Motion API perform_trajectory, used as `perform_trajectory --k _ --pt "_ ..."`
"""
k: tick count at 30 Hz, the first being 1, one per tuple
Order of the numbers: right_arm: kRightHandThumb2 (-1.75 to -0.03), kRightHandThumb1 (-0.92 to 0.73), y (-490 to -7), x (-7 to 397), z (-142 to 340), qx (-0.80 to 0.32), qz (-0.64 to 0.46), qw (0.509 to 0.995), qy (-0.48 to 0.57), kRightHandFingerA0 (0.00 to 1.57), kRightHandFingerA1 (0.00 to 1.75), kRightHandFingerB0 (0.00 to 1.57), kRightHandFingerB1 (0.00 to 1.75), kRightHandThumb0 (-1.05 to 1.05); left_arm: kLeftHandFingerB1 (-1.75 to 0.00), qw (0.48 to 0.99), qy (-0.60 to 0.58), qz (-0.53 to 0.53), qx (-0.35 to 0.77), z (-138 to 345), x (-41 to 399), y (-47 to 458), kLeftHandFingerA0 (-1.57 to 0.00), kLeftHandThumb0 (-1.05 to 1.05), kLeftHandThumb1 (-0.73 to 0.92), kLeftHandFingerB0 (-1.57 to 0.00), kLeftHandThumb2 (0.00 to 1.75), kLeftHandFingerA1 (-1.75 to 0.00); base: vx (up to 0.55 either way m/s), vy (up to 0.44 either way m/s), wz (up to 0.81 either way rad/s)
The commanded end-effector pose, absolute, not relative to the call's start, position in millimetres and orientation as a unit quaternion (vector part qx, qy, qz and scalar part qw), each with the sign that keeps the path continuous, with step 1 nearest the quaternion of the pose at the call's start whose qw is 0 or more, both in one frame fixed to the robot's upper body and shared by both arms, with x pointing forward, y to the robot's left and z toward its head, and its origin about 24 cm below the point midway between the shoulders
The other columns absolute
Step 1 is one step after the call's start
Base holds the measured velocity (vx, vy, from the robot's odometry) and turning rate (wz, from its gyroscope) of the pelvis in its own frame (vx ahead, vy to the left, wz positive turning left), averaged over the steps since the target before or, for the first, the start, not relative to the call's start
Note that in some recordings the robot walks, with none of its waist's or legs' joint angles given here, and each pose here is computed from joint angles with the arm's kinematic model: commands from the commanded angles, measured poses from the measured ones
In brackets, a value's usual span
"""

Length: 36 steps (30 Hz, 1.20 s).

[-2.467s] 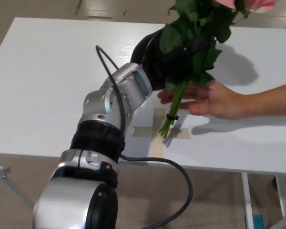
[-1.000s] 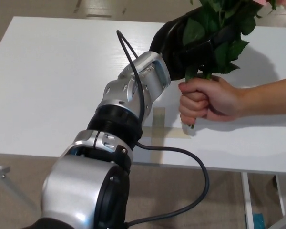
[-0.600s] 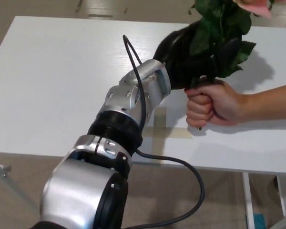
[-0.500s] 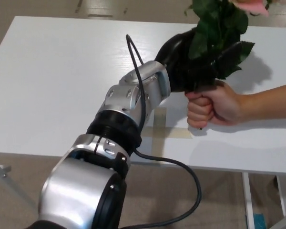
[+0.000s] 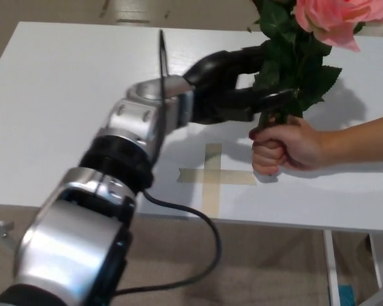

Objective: Use the left hand to pick up the rose and passes it to a human.

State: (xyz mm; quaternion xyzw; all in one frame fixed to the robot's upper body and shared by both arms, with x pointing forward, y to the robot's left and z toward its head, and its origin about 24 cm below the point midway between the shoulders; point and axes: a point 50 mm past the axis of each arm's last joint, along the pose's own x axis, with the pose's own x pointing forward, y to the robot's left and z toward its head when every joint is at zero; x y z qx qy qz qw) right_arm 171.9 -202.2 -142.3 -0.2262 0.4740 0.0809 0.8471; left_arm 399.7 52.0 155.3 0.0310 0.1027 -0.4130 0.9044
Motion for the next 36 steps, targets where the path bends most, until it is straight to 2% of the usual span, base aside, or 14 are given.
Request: perform_trajectory --k 1,15,16,17,18,21,22,24,27,28,31,32,35,36 --pt "-0.59 -0.65 -204.9 159.7 -147.0 -0.223 0.079 0.839 0.49 0.74 0.49 0.6 0.43 -0.38 0.0 0.894 0.104 -0.43 0.07 167.6 403.6 83.9 0.0 -0.77 0.53 0.0 0.57 0.0 0.0 0.0 0.0" --pt "-0.59 -0.65 -215.6 152.1 -148.1 -0.234 0.077 0.829 0.501 0.74 0.49 0.59 0.43 -0.39 -0.01 0.9 0.05 -0.419 0.108 202.8 382.0 167.7 0.0 -0.8 0.54 0.0 0.57 0.0 0.0 0.0 0.0" --pt "-0.59 -0.65 -215.5 153.7 -147.6 -0.232 0.074 0.831 0.5 0.74 0.49 0.59 0.43 -0.39 -0.07 0.91 0.017 -0.391 0.137 204.4 370.3 184.4 0.0 -0.71 0.42 0.0 0.78 0.0 0.0 0.0 0.0" --pt "-0.59 -0.65 -216.2 154.4 -147.2 -0.232 0.073 0.831 0.5 0.74 0.49 0.59 0.43 -0.39 -0.07 0.911 0.013 -0.387 0.14 204.7 368.5 185.3 0.0 -0.71 0.42 0.0 0.78 0.0 0.0 0.0 0.0" --pt "-0.59 -0.65 -217.2 154.6 -146.9 -0.232 0.073 0.832 0.499 0.74 0.49 0.59 0.43 -0.39 -0.13 0.915 -0.005 -0.368 0.164 202.7 363.1 188.8 0.0 -0.64 0.39 0.0 0.75 -0.04 0.0 0.0 0.0" --pt "-0.59 -0.65 -217.7 154.7 -146.8 -0.232 0.072 0.832 0.499 0.74 0.49 0.59 0.43 -0.39 -0.13 0.917 -0.014 -0.358 0.174 201.9 358.3 189.9 0.0 -0.64 0.39 0.0 0.75 -0.04 0.0 0.0 0.0" --pt "-0.59 -0.65 -219.0 153.5 -146.8 -0.234 0.072 0.831 0.499 0.74 0.49 0.58 0.43 -0.39 -0.29 0.917 -0.044 -0.309 0.246 189.4 333.3 213.2 -0.19 -0.53 0.43 -0.19 0.54 -0.3 0.0 0.0 0.0" --pt "-0.59 -0.65 -223.6 148.3 -147.6 -0.235 0.071 0.829 0.502 0.74 0.49 0.58 0.43 -0.39 -0.29 0.914 -0.048 -0.293 0.276 174.1 307.4 231.4 -0.22 -0.54 0.42 -0.19 0.53 -0.31 0.0 0.0 0.0" --pt "-0.59 -0.65 -223.5 146.2 -148.4 -0.235 0.072 0.828 0.504 0.74 0.49 0.58 0.43 -0.39 -0.29 0.915 -0.046 -0.292 0.276 172.9 303.7 231.3 -0.22 -0.54 0.42 -0.19 0.53 -0.31 0.0 0.0 0.0" --pt "-0.59 -0.65 -227.5 134.8 -151.2 -0.227 0.061 0.827 0.511 0.74 0.49 0.59 0.43 -0.39 -0.28 0.924 -0.033 -0.296 0.241 150.2 267.7 257.9 -0.21 -0.51 0.43 -0.18 0.53 -0.31 0.0 0.0 0.0" --pt "-0.59 -0.65 -227.9 133.5 -151.4 -0.226 0.06 0.827 0.512 0.74 0.49 0.59 0.43 -0.39 -0.28 0.925 -0.032 -0.294 0.239 148.2 261.1 260.4 -0.21 -0.51 0.43 -0.18 0.53 -0.31 0.0 0.0 0.0" --pt "-0.59 -0.65 -228.1 128.1 -153.0 -0.22 0.055 0.826 0.515 0.75 0.49 0.6 0.43 -0.39 -0.49 0.934 -0.019 -0.291 0.207 135.1 228.7 271.5 -0.09 -0.26 0.23 -0.08 0.83 -0.51 0.0 0.0 0.0" --pt "-0.59 -0.65 -228.1 127.5 -153.2 -0.219 0.055 0.827 0.516 0.75 0.49 0.6 0.43 -0.39 -0.49 0.935 -0.017 -0.289 0.205 134.2 222.8 272.3 -0.09 -0.26 0.23 -0.08 0.83 -0.51 0.0 0.0 0.0" --pt "-0.6 -0.65 -230.3 121.5 -154.4 -0.224 0.055 0.822 0.52 0.76 0.5 0.6 0.44 -0.38 -0.33 0.935 0.004 -0.302 0.184 119.6 192.1 274.5 -0.36 -0.48 0.42 -0.4 0.54 -0.35 0.0 0.0 0.0"
